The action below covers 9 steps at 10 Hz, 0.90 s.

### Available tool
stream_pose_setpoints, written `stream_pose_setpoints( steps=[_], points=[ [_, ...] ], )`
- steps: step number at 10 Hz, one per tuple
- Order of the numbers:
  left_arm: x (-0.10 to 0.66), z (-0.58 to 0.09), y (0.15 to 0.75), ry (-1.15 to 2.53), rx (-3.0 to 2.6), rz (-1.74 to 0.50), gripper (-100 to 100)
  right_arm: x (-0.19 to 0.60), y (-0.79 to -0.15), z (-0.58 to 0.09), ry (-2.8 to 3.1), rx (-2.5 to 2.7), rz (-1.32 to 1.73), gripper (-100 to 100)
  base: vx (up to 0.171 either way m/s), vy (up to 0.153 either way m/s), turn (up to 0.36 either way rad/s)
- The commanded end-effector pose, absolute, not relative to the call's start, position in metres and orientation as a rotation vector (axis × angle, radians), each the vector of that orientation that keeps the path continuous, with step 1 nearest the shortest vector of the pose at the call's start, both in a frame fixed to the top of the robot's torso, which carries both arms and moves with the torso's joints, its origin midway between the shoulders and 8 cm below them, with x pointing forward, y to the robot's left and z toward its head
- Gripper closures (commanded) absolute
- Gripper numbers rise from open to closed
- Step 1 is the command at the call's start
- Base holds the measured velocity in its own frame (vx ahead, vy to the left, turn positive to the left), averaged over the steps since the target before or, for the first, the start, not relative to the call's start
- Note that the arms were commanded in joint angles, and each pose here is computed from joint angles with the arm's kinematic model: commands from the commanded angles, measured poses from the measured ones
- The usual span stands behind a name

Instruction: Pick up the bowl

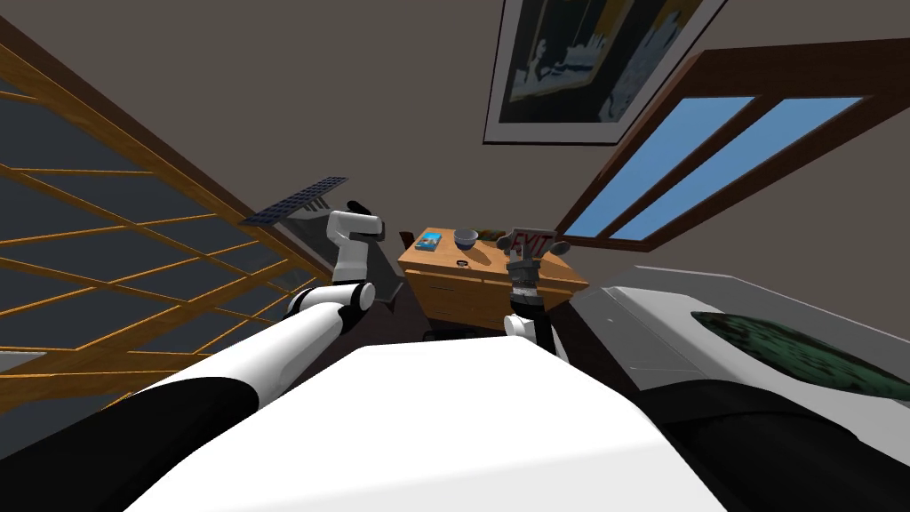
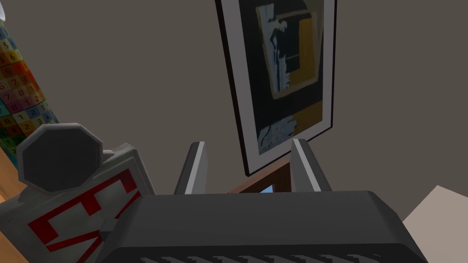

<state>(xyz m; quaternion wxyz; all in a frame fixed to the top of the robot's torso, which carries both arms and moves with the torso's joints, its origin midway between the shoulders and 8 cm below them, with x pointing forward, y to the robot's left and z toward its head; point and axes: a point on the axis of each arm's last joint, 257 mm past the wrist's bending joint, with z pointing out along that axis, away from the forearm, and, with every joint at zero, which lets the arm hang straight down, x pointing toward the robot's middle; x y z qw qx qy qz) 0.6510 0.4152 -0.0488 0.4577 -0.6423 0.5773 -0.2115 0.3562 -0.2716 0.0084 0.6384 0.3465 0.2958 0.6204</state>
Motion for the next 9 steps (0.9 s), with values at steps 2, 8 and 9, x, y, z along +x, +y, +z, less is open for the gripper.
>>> stream_pose_setpoints(
  steps=[2, 8, 9],
  points=[
    [0.649, -0.048, 0.411, 1.451, -1.621, -0.499, -100, 0.356, -0.272, 0.008, 0.675, 0.791, 1.416, 0, 0.003, -0.052, -0.004],
    [0.643, -0.043, 0.391, 1.574, -1.728, -0.441, -100, 0.356, -0.272, 0.008, 0.675, 0.791, 1.416, 0, 0.01, -0.082, -0.041],
    [0.643, -0.04, 0.383, 1.611, -1.742, -0.435, -100, 0.356, -0.272, 0.008, 0.675, 0.791, 1.416, 0, -0.004, -0.087, -0.075]
  ],
)
